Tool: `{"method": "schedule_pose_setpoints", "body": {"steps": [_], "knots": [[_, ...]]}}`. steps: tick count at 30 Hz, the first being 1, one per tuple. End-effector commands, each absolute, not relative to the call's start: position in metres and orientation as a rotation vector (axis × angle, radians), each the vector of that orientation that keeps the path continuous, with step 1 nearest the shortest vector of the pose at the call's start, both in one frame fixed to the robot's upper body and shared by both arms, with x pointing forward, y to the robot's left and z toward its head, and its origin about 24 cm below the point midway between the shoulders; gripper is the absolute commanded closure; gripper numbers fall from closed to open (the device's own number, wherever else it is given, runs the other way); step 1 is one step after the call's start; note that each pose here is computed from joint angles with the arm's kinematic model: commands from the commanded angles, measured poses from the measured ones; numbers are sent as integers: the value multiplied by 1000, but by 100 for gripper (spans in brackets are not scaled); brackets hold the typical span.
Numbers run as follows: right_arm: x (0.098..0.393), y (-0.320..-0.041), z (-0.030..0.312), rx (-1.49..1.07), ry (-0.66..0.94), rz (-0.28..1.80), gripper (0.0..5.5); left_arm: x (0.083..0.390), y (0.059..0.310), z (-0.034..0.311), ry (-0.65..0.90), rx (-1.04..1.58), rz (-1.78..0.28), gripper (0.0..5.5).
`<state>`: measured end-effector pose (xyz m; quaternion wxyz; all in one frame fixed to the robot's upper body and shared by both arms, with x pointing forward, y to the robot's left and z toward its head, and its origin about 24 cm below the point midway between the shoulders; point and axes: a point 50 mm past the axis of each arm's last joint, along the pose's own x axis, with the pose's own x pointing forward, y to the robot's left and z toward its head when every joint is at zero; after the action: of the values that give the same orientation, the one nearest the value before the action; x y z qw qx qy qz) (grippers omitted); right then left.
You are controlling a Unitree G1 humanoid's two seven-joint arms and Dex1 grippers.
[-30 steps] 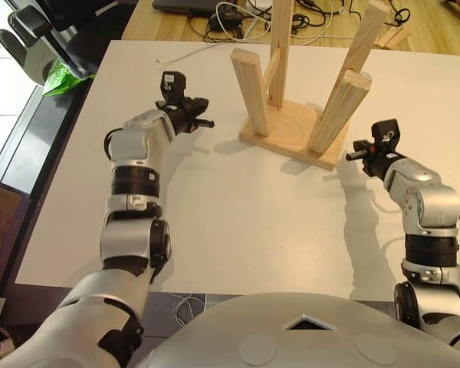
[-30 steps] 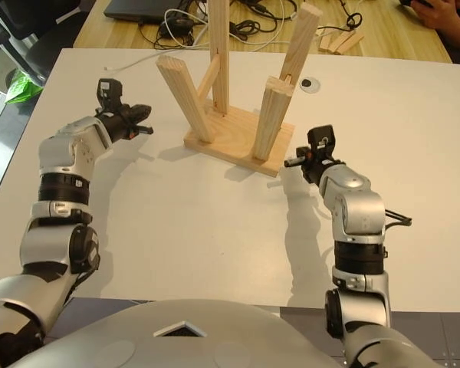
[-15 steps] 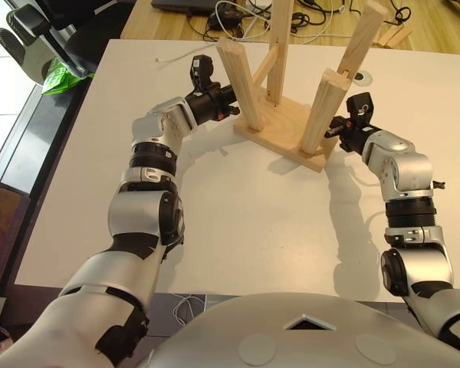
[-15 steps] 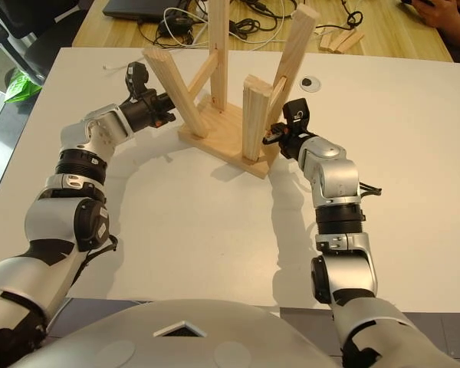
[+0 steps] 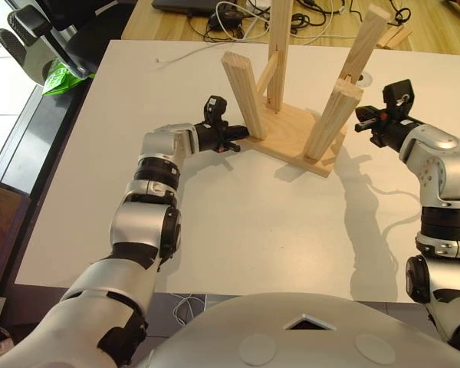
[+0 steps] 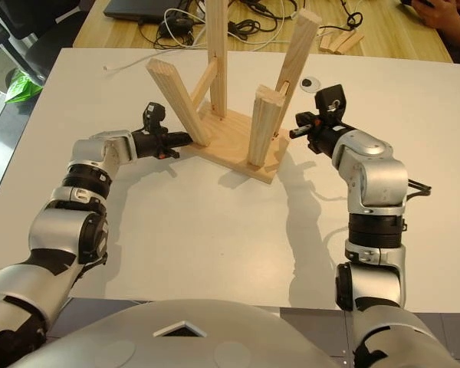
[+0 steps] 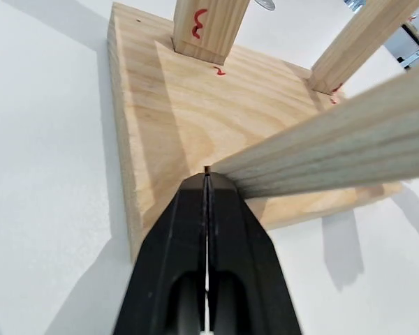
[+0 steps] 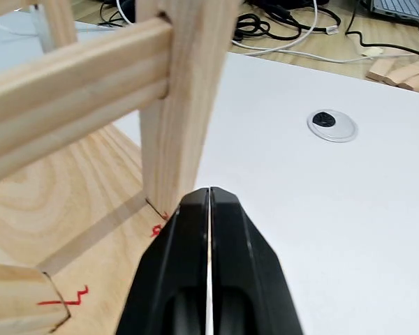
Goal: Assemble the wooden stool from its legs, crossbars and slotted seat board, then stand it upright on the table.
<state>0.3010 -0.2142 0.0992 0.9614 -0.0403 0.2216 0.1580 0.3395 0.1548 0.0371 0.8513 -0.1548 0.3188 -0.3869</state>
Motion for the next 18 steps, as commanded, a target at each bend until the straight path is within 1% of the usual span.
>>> {"method": "schedule_pose_setpoints", "body": {"steps": [1,4,7,8,11,15,18], "knots": [[300,-226,110,-63,428,282,545,331,169,74,562,-459,-836,550],[298,-229,115,-56,413,268,545,312,167,96,514,-525,-874,550],[295,-230,116,-53,410,262,545,298,162,104,489,-538,-894,550],[295,-229,116,-51,408,264,545,299,162,105,483,-523,-884,550],[297,-225,119,-51,403,278,545,310,165,104,484,-481,-835,550],[303,-224,124,-68,393,295,545,336,166,98,512,-359,-777,550],[306,-223,128,-71,381,299,545,346,159,91,541,-292,-802,550]]}}
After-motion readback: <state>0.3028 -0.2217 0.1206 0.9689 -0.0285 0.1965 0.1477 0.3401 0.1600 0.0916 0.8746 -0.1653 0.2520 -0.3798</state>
